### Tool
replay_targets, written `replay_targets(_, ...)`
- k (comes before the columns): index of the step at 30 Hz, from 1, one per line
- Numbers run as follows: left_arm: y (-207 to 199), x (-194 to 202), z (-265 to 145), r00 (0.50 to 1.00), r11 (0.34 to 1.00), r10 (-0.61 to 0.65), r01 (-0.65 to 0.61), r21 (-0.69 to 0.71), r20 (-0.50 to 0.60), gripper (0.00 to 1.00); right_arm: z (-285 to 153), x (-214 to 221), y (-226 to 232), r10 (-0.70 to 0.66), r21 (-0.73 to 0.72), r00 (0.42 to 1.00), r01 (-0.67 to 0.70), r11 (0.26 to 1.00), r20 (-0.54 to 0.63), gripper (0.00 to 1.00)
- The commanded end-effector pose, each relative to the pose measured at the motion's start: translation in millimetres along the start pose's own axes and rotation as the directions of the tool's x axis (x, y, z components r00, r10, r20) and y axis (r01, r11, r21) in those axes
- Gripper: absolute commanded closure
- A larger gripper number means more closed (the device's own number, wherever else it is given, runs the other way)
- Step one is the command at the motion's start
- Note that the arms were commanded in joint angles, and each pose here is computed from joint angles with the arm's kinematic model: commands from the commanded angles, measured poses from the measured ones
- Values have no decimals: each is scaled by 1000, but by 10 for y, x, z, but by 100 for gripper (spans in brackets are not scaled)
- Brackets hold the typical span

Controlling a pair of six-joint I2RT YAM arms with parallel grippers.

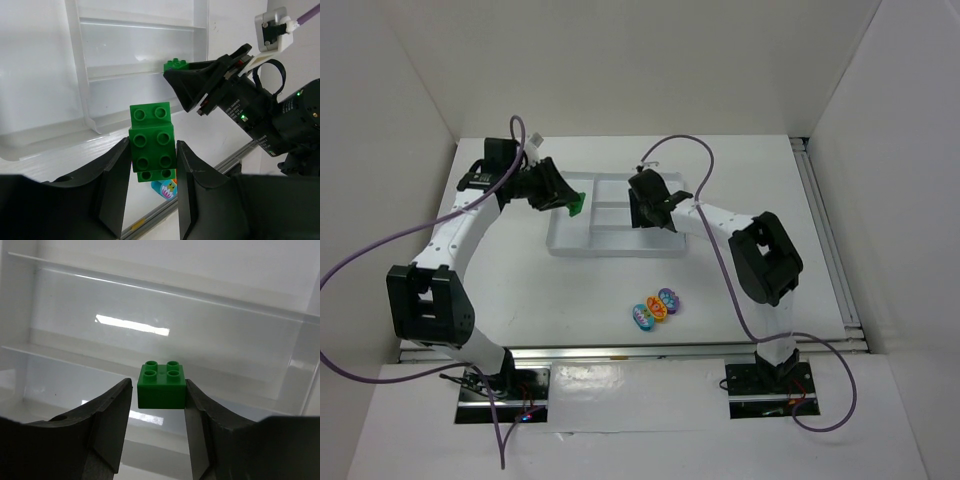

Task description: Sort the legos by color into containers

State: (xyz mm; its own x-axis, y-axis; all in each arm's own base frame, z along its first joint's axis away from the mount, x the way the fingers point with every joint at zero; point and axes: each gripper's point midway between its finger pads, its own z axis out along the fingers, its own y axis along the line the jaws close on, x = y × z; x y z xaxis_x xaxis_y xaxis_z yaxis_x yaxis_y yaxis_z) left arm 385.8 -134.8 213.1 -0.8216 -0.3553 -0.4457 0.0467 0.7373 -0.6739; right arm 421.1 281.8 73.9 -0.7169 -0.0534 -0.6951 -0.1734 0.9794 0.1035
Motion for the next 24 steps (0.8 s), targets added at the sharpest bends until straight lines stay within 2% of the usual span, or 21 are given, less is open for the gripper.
replay_targets(1,-114,-57,-47,999,998,42,-43,38,26,100,-17,-509,110,75,-20,987,-73,997,142,46)
replay_targets(6,-242,57,21,998,997,61,-60,53,-1,100,-4,-637,127,79,-6,984,-79,997,162,42)
replay_targets(7,-250,40,23,998,996,65,-65,57,6,100,-3,-643,113,79,2,983,-80,997,165,39)
replay_targets(8,-258,75,64,998,996,67,-66,58,-8,100,-55,-692,119,83,-4,981,-84,996,177,30)
replay_targets(11,-262,108,102,997,996,68,-66,59,-21,100,-170,-743,87,76,1,979,-78,997,191,30)
replay_targets(12,-288,133,114,997,995,73,-71,63,-27,100,-198,-675,51,72,6,981,-75,997,181,34)
replay_targets(13,-294,110,127,997,995,74,-72,64,-26,100,-258,-694,71,64,-17,979,-62,998,192,42)
replay_targets(14,-260,122,168,997,996,67,-65,58,-36,100,-342,-668,138,46,-43,979,-38,998,199,44)
replay_targets(15,-346,85,153,995,993,98,-96,73,-25,100,-569,-852,175,38,-88,962,-15,996,270,44)
replay_targets(16,-289,127,194,995,994,93,-90,62,-47,100,-578,-649,119,10,-96,969,14,995,247,44)
replay_targets(17,-280,83,216,995,994,94,-92,52,-40,100,-682,-586,228,-8,-159,968,49,986,250,41)
replay_targets(18,-305,66,195,995,994,95,-92,53,-39,100,-932,-717,278,-2,-214,950,72,974,311,39)
replay_targets(19,-247,61,241,994,995,97,-95,33,-47,100,-945,-520,237,-55,-227,953,127,966,297,38)
replay_targets(20,-245,104,271,992,994,103,-101,29,-70,100,-1061,-466,332,-75,-300,948,172,939,308,33)
replay_targets(24,-403,224,375,979,983,103,-73,170,-176,100,-1446,-400,463,-96,-396,921,254,882,378,21)
